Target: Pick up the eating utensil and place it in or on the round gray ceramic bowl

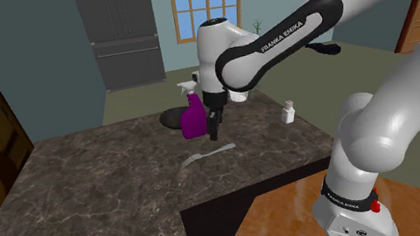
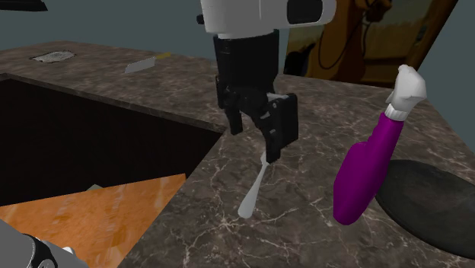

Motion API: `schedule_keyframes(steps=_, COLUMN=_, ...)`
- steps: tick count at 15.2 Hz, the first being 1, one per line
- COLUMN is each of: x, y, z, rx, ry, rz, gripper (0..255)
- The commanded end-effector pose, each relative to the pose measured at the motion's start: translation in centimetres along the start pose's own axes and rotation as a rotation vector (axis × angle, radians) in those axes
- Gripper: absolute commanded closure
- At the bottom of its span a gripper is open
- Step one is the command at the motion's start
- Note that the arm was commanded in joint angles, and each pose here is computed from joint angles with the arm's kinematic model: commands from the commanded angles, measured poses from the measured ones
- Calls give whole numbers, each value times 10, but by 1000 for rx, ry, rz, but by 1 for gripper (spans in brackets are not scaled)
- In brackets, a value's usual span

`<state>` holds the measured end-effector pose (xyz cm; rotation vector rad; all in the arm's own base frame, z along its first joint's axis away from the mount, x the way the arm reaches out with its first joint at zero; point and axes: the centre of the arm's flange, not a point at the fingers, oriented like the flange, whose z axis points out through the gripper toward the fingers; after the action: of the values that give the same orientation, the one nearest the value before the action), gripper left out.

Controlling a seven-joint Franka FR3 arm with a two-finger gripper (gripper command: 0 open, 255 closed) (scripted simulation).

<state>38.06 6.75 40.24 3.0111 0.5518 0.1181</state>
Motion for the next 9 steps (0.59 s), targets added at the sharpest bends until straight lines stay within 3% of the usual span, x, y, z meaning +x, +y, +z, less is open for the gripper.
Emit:
schedule_keyframes(steps=1, x=11, y=-9, z=20, rx=3, ry=26, rz=-64, gripper=0)
schedule_keyframes(steps=5, x=33, y=-28, z=59, rx=10, ry=69, rz=-188, gripper=0)
schedule_keyframes(steps=9, x=36, y=-31, z=78, rx=11, ry=74, rz=-200, gripper=0)
